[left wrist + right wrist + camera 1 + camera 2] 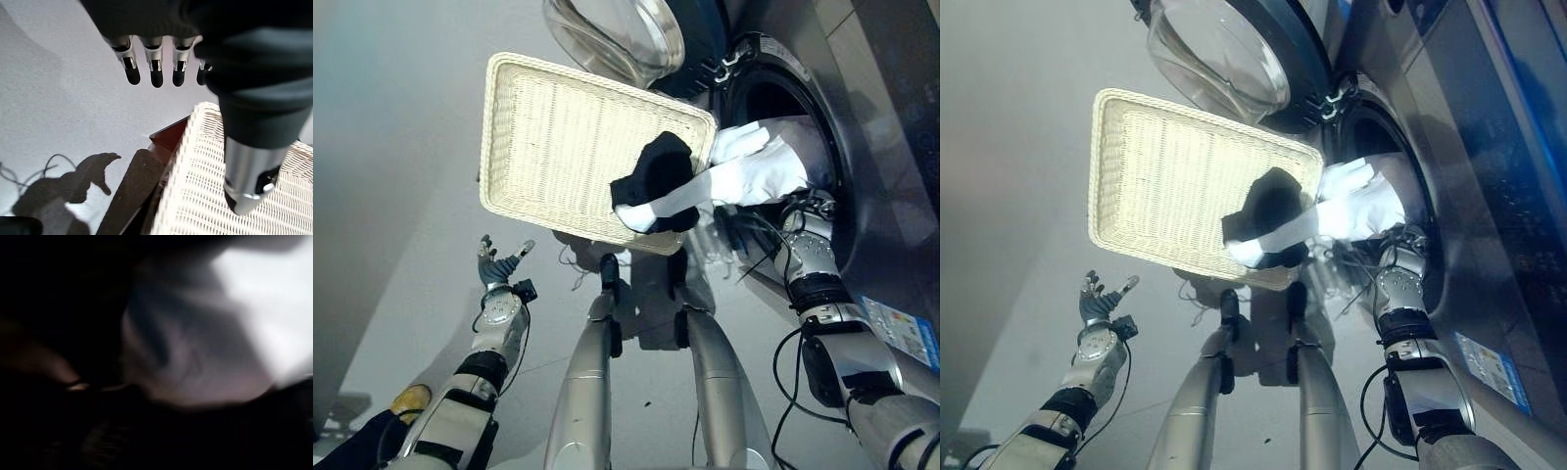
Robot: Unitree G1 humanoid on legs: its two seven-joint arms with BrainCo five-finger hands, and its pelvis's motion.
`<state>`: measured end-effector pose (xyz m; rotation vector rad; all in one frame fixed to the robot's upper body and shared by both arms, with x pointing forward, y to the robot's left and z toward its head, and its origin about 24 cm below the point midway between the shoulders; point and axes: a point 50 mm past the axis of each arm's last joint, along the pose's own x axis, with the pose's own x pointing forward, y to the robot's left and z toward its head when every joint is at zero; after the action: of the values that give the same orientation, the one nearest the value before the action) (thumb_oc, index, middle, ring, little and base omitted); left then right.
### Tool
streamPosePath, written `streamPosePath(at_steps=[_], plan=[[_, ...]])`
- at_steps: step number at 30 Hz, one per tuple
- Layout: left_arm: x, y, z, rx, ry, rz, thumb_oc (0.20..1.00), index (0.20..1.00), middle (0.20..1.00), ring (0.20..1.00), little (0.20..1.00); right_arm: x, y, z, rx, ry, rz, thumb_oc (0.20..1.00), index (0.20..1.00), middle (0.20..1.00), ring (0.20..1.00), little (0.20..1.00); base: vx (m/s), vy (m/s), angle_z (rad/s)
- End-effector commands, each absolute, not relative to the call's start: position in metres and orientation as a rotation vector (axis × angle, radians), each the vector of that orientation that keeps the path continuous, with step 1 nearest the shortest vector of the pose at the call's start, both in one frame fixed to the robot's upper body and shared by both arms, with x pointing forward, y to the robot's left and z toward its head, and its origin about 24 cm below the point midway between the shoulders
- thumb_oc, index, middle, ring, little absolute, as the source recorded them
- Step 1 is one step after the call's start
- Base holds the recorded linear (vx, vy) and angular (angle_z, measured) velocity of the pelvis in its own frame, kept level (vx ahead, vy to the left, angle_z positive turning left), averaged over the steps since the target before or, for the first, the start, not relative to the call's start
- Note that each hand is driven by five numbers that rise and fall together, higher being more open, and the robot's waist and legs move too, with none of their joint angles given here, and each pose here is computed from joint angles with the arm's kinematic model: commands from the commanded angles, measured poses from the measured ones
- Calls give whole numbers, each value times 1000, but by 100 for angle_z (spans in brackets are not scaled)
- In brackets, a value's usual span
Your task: Put the clothes into the washing machine.
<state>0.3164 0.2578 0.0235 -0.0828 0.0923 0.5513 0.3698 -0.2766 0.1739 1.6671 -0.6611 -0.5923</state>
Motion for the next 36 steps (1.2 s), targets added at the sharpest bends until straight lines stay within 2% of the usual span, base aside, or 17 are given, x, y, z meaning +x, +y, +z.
streamPosePath(at_steps=[1,3,7,10,12,13,14,16,18,20,21,22,25,30,36], plan=[[299,271,9,-102,120,555,1000,1000,1000,1000,1000,276,-405,248,1685,-1359,-985,200,200,200,200,200,43,78,5],[294,277,4,-115,152,542,1000,1000,1000,1000,1000,239,-421,259,1649,-1625,-1062,200,200,200,200,200,50,86,-7],[289,279,-4,-125,199,514,1000,1000,1000,1000,1000,204,-436,256,1687,-1812,-1200,200,200,200,200,200,34,43,-10],[286,279,-11,-121,236,492,1000,1000,1000,1000,1000,194,-444,240,1767,-1757,-1292,200,200,200,200,200,37,29,-3],[286,273,-15,-120,262,462,1000,1000,1000,1000,1000,201,-444,230,1838,-1644,-1315,200,200,200,200,200,34,32,-10],[287,266,-18,-115,277,432,1000,1000,1000,1000,1000,213,-441,224,1864,-1533,-1291,658,658,658,658,658,27,38,-16],[287,261,-21,-118,284,414,1000,1000,1000,1000,1000,224,-436,222,1893,-1460,-1257,1000,1000,1000,1000,1000,24,51,-15],[287,257,-23,-123,290,407,1000,1000,1000,1000,1000,233,-432,221,1905,-1389,-1215,1000,1000,1000,1000,1000,5,45,-7],[290,231,-28,-131,305,343,1000,1000,1000,1000,1000,283,-398,214,1938,-1078,-1046,1000,1000,1000,1000,1000,18,50,-11],[291,227,-28,-134,304,333,1000,1000,1000,1000,1000,291,-390,214,1942,-1036,-1005,1000,1000,1000,1000,1000,-17,6,-7],[293,218,-28,-136,306,314,1000,1000,1000,1000,1000,321,-363,204,1924,-802,-874,1000,1000,1000,1000,1000,-40,-4,-4],[294,218,-26,-136,302,314,1000,1000,1000,1000,1000,326,-359,204,1923,-757,-845,1000,1000,1000,1000,1000,-10,-6,-3],[298,213,-23,-142,286,312,1000,1000,1000,1000,1000,359,-321,193,1810,-529,-563,1000,1000,1000,1000,1000,-76,-1,3],[293,209,-28,-152,284,317,1000,1000,1000,1000,1000,372,-296,182,1721,-570,-256,1000,1000,1000,1000,1000,-32,1,-4],[289,205,-34,-165,303,318,1000,1000,1000,1000,1000,373,-291,179,1687,-603,-181,1000,1000,1000,1000,1000,-13,38,-3]])
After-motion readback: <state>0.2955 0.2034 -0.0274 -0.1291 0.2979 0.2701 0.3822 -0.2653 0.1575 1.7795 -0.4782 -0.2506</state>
